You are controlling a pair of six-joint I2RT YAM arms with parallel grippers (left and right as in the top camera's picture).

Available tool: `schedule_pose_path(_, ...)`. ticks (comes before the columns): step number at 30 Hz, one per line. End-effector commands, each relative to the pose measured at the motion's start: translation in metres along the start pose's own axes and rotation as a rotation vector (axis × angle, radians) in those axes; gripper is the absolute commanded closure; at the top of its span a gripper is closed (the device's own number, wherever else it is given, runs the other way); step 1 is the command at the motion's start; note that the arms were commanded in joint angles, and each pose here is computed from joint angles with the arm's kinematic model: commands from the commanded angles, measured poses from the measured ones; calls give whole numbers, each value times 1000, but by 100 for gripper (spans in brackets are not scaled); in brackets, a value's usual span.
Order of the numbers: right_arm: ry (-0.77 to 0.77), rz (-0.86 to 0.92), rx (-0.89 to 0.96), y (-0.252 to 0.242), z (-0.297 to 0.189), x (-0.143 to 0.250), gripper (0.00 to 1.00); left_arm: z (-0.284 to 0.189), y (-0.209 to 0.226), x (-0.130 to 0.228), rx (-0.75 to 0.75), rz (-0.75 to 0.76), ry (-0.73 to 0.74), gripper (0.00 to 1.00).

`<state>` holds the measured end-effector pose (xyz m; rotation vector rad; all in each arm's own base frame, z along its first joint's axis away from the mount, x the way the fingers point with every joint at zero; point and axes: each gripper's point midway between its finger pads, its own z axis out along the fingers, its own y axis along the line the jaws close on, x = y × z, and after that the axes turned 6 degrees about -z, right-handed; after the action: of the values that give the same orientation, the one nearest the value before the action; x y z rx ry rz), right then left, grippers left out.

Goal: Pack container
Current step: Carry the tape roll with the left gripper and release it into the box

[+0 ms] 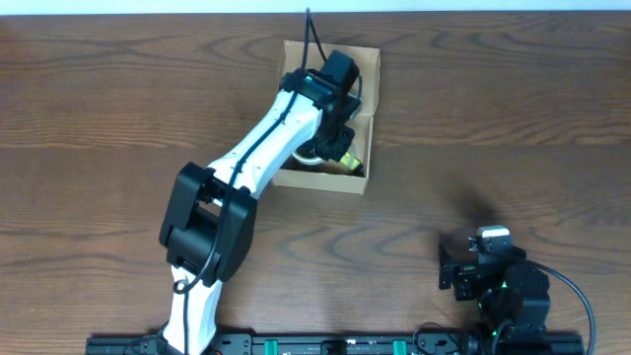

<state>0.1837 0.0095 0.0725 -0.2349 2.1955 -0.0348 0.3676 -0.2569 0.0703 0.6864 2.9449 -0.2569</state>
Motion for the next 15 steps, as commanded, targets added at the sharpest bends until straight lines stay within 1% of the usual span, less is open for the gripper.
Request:
schedule_pose_path(1, 4, -10, 1, 0, 1, 3, 1, 2, -4, -5, 16, 22, -4, 94)
schedule_pose_path(4, 4, -10, 1, 0, 1, 3, 1, 4, -5, -5, 22, 22, 0, 94)
schedule_pose_path(5, 4, -10, 1, 0, 1, 3, 1, 4, -5, -4, 21, 22, 2, 93)
schedule_pose_path(9, 4, -10, 1, 0, 1, 3, 1, 4, -5, -4, 21, 22, 2, 76)
schedule_pose_path(12, 4, -10, 1, 0, 1, 3, 1, 4, -5, -4, 21, 22, 1, 68)
schedule_pose_path(14, 4, -10, 1, 0, 1, 3, 1, 4, -5, -5, 21, 30, 0, 59)
schedule_pose_path(15, 4, -10, 1, 0, 1, 3, 1, 4, -5, -6, 21, 30, -3, 56)
